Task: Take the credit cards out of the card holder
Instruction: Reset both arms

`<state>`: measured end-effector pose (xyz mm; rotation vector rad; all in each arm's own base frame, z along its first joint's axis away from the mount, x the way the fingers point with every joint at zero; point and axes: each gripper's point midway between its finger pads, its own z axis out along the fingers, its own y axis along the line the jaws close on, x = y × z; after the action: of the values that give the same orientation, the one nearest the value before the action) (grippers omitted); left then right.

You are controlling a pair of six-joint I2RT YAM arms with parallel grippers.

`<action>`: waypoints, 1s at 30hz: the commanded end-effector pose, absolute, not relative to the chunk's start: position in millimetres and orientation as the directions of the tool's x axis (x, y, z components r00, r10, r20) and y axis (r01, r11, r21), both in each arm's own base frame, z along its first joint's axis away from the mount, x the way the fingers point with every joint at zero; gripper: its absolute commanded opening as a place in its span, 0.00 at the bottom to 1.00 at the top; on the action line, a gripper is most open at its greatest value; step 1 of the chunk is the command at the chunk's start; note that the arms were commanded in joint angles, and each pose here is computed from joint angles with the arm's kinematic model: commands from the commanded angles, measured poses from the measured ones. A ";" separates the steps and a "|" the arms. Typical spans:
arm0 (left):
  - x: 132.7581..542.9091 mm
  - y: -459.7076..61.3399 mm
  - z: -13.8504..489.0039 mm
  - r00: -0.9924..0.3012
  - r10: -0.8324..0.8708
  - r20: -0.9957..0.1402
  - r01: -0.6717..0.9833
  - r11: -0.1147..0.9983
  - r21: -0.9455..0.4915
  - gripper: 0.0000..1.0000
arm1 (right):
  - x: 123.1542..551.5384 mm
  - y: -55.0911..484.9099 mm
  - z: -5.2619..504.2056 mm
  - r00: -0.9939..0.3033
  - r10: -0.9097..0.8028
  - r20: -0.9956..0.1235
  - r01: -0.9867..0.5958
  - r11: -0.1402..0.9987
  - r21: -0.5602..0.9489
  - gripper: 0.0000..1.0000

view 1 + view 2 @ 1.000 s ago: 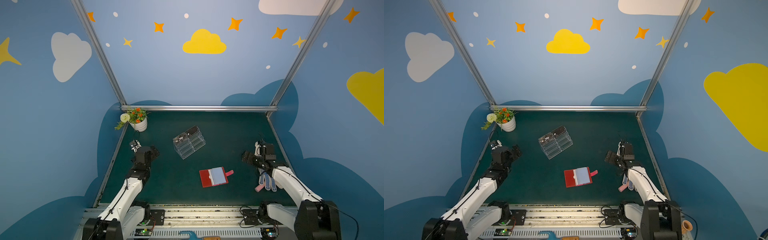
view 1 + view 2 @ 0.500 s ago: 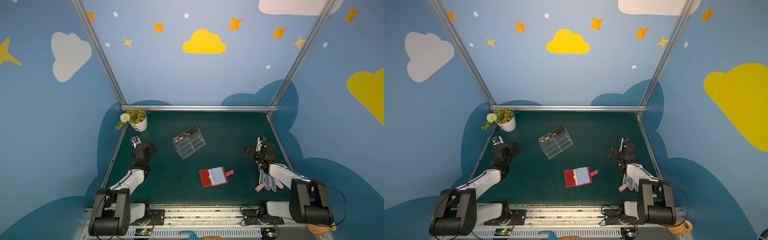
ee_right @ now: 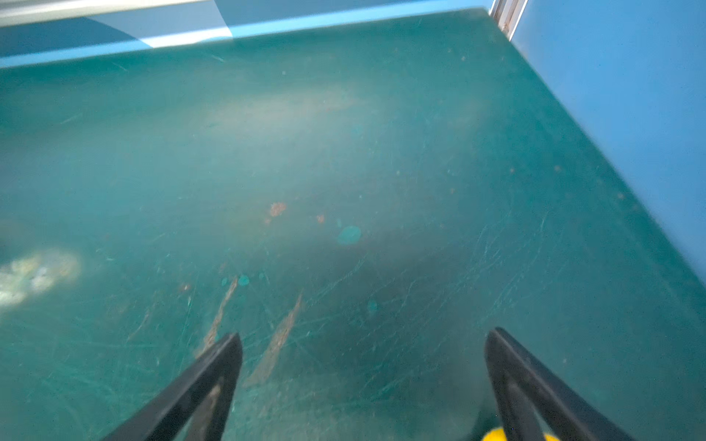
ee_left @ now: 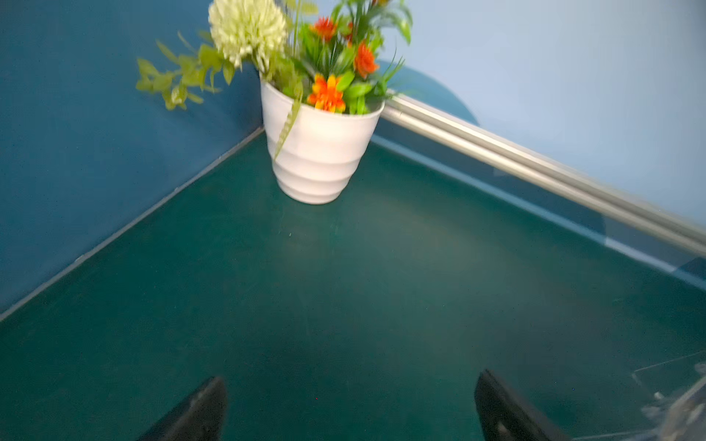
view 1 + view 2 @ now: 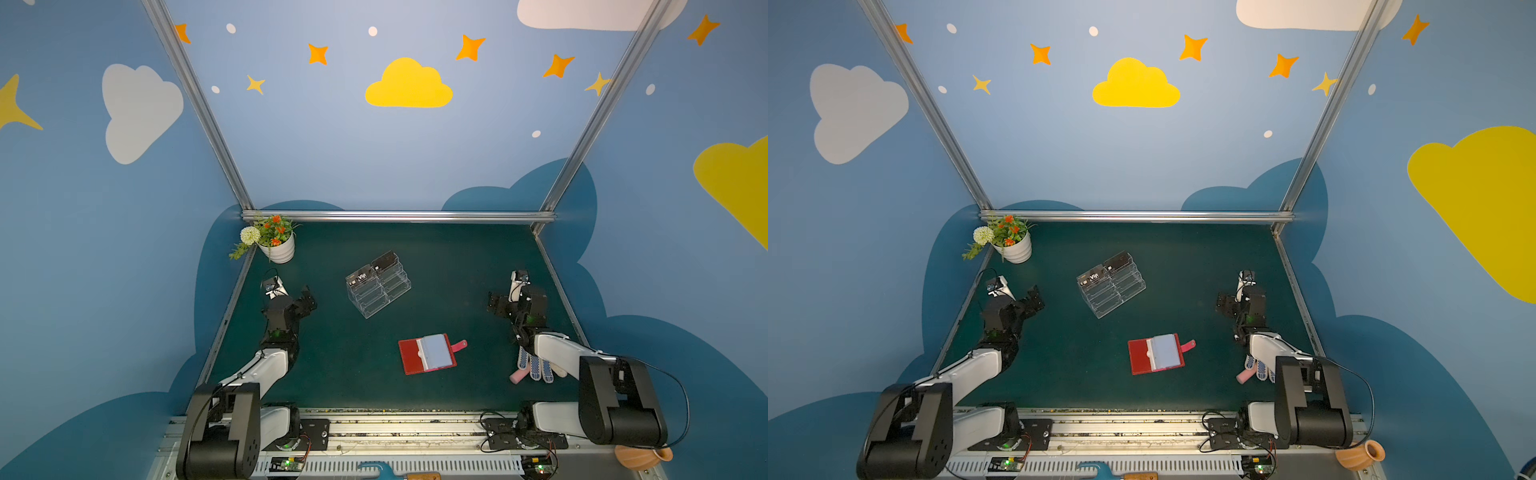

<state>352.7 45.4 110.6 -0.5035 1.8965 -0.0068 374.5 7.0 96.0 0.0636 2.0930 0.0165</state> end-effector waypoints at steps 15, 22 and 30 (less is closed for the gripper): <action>382.0 46.1 89.9 -0.333 -0.293 -0.896 -0.256 0.943 -0.214 1.00 | 384.5 -6.1 91.9 -0.341 0.043 -0.939 0.115 0.993 0.004 0.97; 389.9 40.9 83.0 -0.372 -0.281 -0.884 -0.233 0.951 -0.204 1.00 | 390.0 -3.9 90.1 -0.372 0.028 -0.928 0.115 0.993 -0.016 0.97; 390.0 40.4 82.7 -0.374 -0.278 -0.885 -0.236 0.951 -0.199 1.00 | 390.1 -3.9 91.8 -0.366 0.025 -0.930 0.115 0.993 -0.019 0.97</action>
<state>385.7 42.0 79.2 -0.3899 1.9748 -0.0484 386.8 -3.6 85.9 0.0919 1.9633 -0.0871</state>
